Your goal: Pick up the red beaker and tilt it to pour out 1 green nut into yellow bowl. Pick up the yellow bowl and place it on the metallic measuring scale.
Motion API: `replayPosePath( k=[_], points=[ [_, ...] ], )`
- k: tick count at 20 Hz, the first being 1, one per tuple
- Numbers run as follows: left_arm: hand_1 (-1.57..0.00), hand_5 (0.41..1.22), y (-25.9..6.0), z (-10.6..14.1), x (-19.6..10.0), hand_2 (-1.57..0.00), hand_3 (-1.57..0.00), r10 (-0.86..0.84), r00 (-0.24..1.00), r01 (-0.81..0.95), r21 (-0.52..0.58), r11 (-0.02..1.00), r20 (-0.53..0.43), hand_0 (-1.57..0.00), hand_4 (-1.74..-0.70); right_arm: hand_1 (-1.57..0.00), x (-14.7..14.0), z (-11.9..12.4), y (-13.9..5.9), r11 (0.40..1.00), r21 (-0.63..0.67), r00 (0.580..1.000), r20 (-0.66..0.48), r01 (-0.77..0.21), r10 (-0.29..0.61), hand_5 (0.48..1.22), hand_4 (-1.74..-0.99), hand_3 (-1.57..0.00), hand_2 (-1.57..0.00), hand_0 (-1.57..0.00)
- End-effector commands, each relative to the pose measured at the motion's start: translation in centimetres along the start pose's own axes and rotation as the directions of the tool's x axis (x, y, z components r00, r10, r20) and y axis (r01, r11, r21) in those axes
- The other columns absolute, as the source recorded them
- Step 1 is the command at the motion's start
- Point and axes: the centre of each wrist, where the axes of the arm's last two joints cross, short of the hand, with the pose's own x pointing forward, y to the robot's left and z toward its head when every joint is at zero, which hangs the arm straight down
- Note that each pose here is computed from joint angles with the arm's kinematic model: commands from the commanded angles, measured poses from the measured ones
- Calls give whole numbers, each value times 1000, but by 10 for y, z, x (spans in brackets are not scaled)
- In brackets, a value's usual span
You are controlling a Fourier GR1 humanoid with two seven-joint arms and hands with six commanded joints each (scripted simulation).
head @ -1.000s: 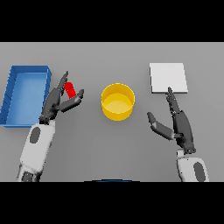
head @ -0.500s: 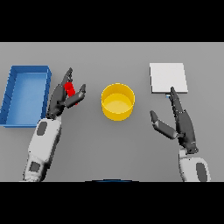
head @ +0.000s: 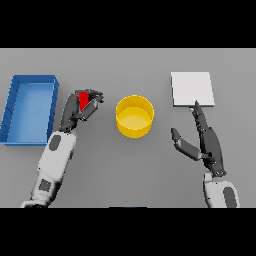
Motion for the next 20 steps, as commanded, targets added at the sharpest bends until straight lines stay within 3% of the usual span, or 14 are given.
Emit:
replayPosePath(
  k=[1,2,5,10,20],
  points=[
    [-1364,1163,1,1,-1,-1380,-1304,-5,1000,5,5,1000,-2,-1357,-1565,1,0,0,2,1000,-2,1000,10,0,0,646,-1251,1,1,1],
    [-1406,1174,1,3,-2,-1419,-1357,-8,1000,8,8,1000,6,-1400,-1542,1,1,0,1,1000,-2,1000,21,6,-6,644,-1255,1,1,1],
    [-1486,1157,8,3,2,-1493,-1462,98,995,-98,-6,995,12,-1483,-1639,1,1,-3,0,1000,4,1000,11,-11,11,645,-1248,1,1,1],
    [-1543,1132,16,-2,32,-1545,-1535,159,984,-156,-34,987,86,-1542,-1708,1,2,-2,1,1000,3,1000,22,-17,17,645,-1228,1,1,1],
    [-1562,1134,32,-29,65,-1563,-1559,-108,987,122,-114,986,119,-1562,-1730,1,1,0,0,997,-4,996,54,-73,74,664,-1210,1,1,1]
  ],
)
